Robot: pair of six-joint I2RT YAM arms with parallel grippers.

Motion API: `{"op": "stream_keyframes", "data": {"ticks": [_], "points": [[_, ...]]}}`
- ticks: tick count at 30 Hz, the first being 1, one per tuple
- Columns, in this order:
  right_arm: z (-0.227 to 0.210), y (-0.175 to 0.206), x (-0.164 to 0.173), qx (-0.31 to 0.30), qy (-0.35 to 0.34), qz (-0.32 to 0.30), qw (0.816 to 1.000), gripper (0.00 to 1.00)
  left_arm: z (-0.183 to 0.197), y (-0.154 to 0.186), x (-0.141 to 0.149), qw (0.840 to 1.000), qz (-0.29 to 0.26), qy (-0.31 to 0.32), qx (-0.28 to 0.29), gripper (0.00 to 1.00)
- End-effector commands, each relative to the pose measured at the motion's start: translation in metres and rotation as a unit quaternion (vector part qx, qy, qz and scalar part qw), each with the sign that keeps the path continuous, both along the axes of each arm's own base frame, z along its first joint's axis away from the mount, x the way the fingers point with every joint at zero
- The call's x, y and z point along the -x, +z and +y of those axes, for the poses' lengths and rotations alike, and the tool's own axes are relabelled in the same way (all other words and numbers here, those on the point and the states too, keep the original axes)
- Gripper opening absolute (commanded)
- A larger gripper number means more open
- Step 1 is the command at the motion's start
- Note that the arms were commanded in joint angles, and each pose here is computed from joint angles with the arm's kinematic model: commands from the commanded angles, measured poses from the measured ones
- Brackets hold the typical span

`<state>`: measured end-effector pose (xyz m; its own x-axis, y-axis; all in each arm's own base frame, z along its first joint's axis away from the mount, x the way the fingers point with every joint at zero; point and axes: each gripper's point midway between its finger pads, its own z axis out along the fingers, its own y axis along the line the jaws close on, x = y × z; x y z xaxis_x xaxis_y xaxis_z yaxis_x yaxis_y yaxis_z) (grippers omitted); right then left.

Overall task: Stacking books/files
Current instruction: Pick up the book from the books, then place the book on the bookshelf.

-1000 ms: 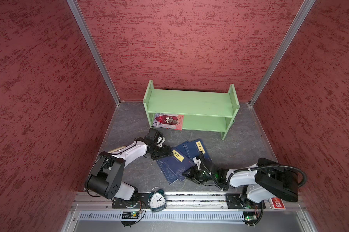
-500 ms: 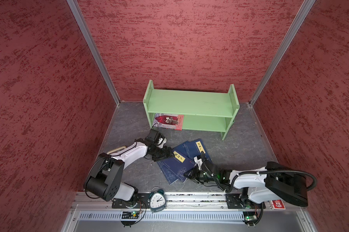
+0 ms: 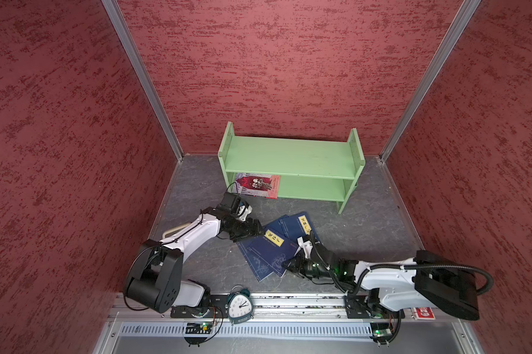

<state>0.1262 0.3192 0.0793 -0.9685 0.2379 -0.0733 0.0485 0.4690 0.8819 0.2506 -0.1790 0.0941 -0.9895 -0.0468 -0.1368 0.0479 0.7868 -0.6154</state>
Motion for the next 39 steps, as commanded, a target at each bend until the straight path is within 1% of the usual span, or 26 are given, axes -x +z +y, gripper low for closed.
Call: {"op": "stream_keyframes", "data": {"ticks": [1, 5, 9, 11, 13, 17, 19, 22, 25, 26, 28, 32, 36, 39], "points": [[0.001, 0.029, 0.0, -0.025, 0.011, -0.044, 0.999, 0.03, 0.01, 0.039, -0.005, 1.0, -0.022, -0.006, 0.019, 0.83], [-0.01, 0.053, 0.008, -0.025, 0.031, -0.067, 0.997, 0.0, 0.018, 0.071, -0.004, 0.998, -0.041, -0.012, 0.038, 0.83], [-0.02, 0.082, 0.017, -0.026, 0.057, -0.09, 0.994, 0.0, 0.032, 0.104, -0.013, 0.996, -0.072, 0.014, 0.05, 0.83], [-0.024, 0.103, 0.02, -0.023, 0.071, -0.111, 0.991, 0.0, 0.038, 0.132, -0.021, 0.991, -0.099, 0.033, 0.078, 0.83], [-0.024, 0.124, 0.022, -0.021, 0.087, -0.133, 0.987, 0.0, 0.041, 0.159, -0.024, 0.986, -0.132, 0.035, 0.098, 0.83], [-0.011, 0.167, 0.017, -0.023, 0.119, -0.17, 0.978, 0.0, 0.049, 0.214, -0.028, 0.971, -0.215, 0.031, 0.103, 0.83], [-0.004, 0.183, 0.007, -0.013, 0.126, -0.18, 0.976, 0.0, 0.055, 0.236, -0.029, 0.964, -0.238, 0.04, 0.111, 0.83], [0.009, 0.217, -0.008, -0.03, 0.137, -0.208, 0.968, 0.0, 0.071, 0.268, -0.036, 0.952, -0.259, 0.075, 0.144, 0.83], [0.016, 0.247, -0.027, -0.042, 0.143, -0.223, 0.963, 0.0, 0.095, 0.306, -0.04, 0.93, -0.289, 0.113, 0.194, 0.83], [0.017, 0.255, -0.035, -0.041, 0.144, -0.23, 0.962, 0.0, 0.104, 0.318, -0.04, 0.922, -0.304, 0.126, 0.205, 0.83], [0.019, 0.269, -0.051, -0.041, 0.146, -0.242, 0.958, 0.0, 0.115, 0.335, -0.04, 0.911, -0.332, 0.136, 0.205, 0.83], [0.023, 0.285, -0.088, -0.019, 0.15, -0.261, 0.953, 0.0, 0.122, 0.353, -0.044, 0.9, -0.365, 0.14, 0.19, 0.83], [0.027, 0.292, -0.126, -0.004, 0.157, -0.27, 0.95, 0.0, 0.121, 0.362, -0.046, 0.891, -0.376, 0.141, 0.214, 0.84], [0.032, 0.29, -0.151, 0.011, 0.171, -0.275, 0.946, 0.0, 0.117, 0.36, -0.049, 0.89, -0.371, 0.135, 0.228, 0.84]]}}
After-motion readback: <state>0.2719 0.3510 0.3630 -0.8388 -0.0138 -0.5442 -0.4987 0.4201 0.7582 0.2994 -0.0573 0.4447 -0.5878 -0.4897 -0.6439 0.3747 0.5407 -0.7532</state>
